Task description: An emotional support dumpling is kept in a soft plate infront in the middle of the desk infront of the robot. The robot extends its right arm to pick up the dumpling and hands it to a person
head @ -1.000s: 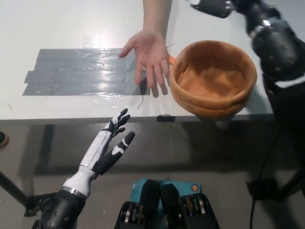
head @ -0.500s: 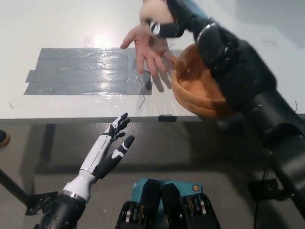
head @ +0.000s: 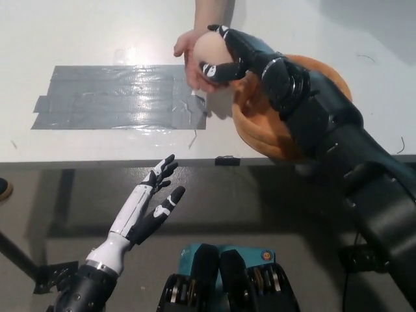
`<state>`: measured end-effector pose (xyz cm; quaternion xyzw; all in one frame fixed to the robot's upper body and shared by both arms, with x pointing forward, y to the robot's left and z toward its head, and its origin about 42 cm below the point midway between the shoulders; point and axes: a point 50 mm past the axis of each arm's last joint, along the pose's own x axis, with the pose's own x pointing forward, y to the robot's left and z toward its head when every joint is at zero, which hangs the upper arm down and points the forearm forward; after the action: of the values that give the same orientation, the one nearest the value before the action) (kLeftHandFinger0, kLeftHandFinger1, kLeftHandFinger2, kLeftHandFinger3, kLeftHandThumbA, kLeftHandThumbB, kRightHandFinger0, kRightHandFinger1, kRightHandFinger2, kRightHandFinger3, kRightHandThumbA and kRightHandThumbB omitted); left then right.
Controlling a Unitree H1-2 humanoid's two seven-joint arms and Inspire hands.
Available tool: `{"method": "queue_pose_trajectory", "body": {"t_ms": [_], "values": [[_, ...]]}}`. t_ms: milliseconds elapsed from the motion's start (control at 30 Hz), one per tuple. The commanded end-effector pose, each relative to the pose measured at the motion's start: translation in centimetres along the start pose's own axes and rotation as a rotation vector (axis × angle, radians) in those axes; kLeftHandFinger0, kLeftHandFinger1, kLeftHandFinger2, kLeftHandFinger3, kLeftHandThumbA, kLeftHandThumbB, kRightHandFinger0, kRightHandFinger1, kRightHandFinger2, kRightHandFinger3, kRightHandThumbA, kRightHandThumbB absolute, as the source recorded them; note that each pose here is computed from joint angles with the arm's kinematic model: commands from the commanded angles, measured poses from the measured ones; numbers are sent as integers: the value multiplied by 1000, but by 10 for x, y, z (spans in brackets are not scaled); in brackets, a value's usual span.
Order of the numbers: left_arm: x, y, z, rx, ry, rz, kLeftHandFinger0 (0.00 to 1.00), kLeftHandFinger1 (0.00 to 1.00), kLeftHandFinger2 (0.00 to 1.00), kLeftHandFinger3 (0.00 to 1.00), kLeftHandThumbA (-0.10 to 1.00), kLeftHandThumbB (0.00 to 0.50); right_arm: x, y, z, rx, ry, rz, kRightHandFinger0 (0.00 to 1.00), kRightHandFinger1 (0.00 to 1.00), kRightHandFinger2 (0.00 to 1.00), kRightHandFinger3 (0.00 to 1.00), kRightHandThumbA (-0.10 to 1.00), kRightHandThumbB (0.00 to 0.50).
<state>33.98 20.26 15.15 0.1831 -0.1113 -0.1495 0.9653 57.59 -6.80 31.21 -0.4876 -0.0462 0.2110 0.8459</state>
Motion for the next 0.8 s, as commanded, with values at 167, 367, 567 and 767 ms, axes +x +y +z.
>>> {"method": "queue_pose_trajectory", "body": {"t_ms": [167, 367, 567, 767], "values": [[4, 0, 7, 17, -59, -3, 956, 1000, 1000, 1000, 834, 47, -4, -48, 26, 37, -149, -98, 1000, 1000, 1000, 1000, 941, 500], [3, 0, 6, 17, -46, -1, 959, 1000, 1000, 1000, 827, 43, -13, -66, 39, 48, -243, -192, 1000, 1000, 1000, 1000, 1000, 500], [1, -1, 7, 17, -46, 2, 934, 1000, 1000, 1000, 801, 29, -29, -87, 48, 69, -305, -255, 1000, 1000, 1000, 1000, 1000, 500], [-5, -1, 6, 2, -25, 9, 958, 1000, 1000, 1000, 795, 30, -109, -95, 81, 112, -634, -404, 1000, 1000, 1000, 1000, 1000, 500]]}}
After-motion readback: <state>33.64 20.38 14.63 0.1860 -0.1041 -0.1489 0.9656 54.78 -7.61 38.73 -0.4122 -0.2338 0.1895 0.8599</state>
